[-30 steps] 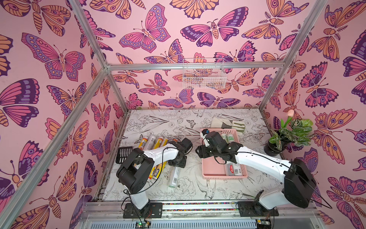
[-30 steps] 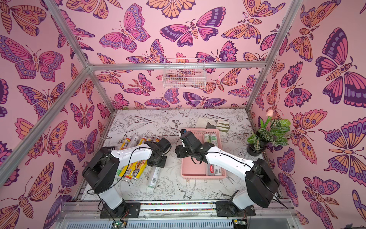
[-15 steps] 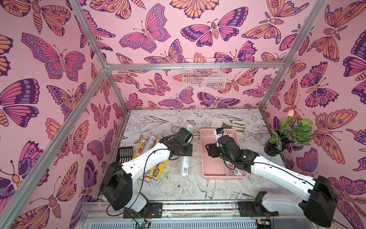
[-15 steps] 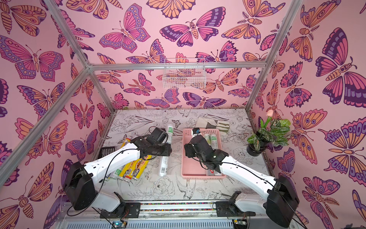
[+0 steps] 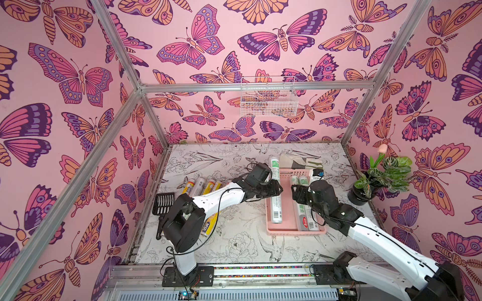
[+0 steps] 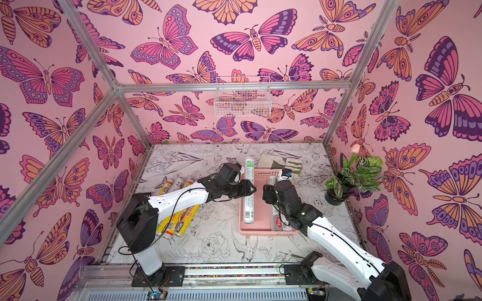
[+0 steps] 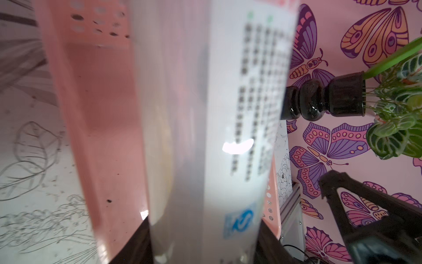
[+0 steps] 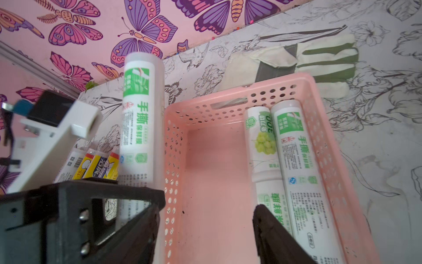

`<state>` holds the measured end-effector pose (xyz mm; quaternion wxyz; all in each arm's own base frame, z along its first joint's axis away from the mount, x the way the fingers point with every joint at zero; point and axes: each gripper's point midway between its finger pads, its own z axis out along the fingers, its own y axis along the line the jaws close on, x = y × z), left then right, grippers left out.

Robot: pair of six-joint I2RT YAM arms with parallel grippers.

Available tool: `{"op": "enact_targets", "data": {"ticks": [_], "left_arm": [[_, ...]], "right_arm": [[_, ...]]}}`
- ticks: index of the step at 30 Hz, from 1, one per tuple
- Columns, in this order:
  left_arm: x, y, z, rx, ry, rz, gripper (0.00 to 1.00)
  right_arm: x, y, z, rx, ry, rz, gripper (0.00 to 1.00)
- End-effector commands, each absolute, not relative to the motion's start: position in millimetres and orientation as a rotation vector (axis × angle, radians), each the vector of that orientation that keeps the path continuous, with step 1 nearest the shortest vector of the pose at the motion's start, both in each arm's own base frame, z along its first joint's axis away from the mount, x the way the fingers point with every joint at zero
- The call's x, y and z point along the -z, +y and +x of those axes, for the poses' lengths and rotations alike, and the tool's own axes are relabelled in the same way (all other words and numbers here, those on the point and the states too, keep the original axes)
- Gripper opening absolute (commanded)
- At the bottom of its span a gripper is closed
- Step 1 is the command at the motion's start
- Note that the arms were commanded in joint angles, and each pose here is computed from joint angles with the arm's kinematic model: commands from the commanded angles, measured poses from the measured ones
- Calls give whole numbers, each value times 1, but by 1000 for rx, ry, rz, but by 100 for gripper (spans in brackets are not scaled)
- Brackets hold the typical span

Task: Put the plastic wrap into the basket
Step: Place the plastic wrap in the basket.

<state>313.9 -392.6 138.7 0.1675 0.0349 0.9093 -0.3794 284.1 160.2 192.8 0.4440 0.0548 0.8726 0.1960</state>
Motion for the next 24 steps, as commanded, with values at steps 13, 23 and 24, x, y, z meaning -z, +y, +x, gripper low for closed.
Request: {"op": "enact_targets", "data": {"ticks": [13,23,24], "left_arm": [[-114,-446,312,1261,2671,2,25],[-96,-451,310,1245,2741,-21,30],[-94,-451,310,1235,2751,-24,31]], "right_arm": [[-169,132,275,-412,2249,213,69],[-157,135,278,-412,2294,214,69],[-157,135,279,-414,2294,215,69]]}}
